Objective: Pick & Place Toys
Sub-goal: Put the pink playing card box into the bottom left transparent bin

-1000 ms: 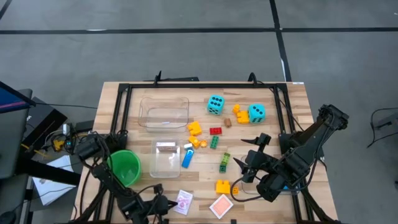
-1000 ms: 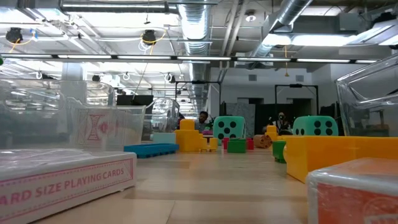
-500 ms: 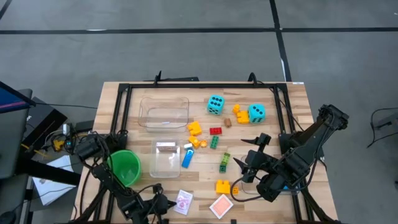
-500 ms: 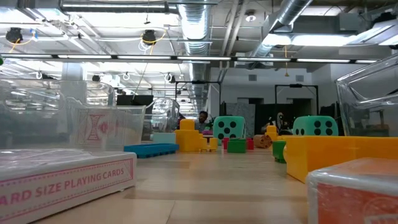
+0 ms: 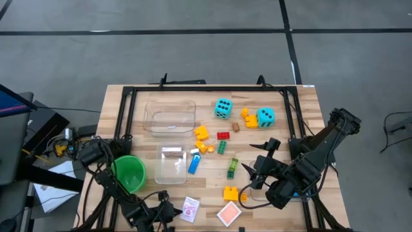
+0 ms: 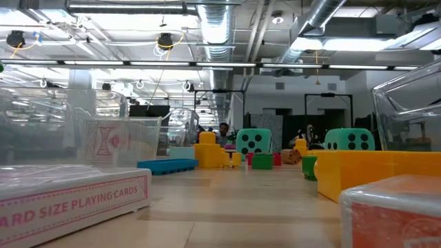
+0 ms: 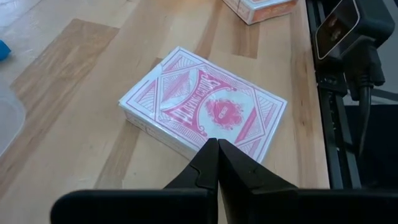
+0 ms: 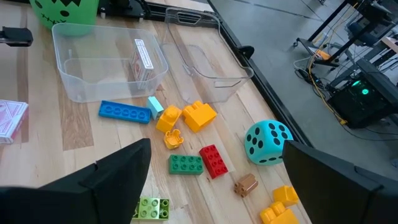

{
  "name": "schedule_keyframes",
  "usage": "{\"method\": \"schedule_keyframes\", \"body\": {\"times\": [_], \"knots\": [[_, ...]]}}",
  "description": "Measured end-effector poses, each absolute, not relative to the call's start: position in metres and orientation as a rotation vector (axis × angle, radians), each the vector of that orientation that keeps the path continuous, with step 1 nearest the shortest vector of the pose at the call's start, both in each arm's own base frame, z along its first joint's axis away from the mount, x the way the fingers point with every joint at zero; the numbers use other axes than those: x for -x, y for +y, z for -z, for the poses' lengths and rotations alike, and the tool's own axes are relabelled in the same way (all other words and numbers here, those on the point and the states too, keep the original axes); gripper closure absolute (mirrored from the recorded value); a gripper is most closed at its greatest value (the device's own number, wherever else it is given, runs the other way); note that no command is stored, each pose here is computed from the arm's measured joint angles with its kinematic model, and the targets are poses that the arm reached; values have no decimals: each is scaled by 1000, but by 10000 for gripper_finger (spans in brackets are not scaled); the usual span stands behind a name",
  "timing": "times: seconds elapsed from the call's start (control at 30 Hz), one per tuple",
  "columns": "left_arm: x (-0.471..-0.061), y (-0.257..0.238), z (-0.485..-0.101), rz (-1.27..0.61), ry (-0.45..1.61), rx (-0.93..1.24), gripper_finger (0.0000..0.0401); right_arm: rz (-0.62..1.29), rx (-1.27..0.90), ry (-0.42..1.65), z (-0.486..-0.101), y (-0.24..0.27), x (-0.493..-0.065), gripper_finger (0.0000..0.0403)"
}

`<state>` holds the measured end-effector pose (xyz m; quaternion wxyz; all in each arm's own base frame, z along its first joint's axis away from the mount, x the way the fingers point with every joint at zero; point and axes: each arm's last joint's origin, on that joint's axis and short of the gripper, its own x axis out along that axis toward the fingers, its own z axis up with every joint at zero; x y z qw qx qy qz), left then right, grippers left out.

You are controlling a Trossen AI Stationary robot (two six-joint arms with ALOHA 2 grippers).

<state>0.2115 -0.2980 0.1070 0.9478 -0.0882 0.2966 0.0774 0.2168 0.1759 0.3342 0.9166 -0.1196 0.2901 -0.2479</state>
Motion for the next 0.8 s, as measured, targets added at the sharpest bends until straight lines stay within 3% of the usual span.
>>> {"method": "schedule_keyframes", "body": {"times": [0.8], "knots": [[-209,-298,-101,-156,669,195,401,506,243,603,-334,176,-217,47]]}}
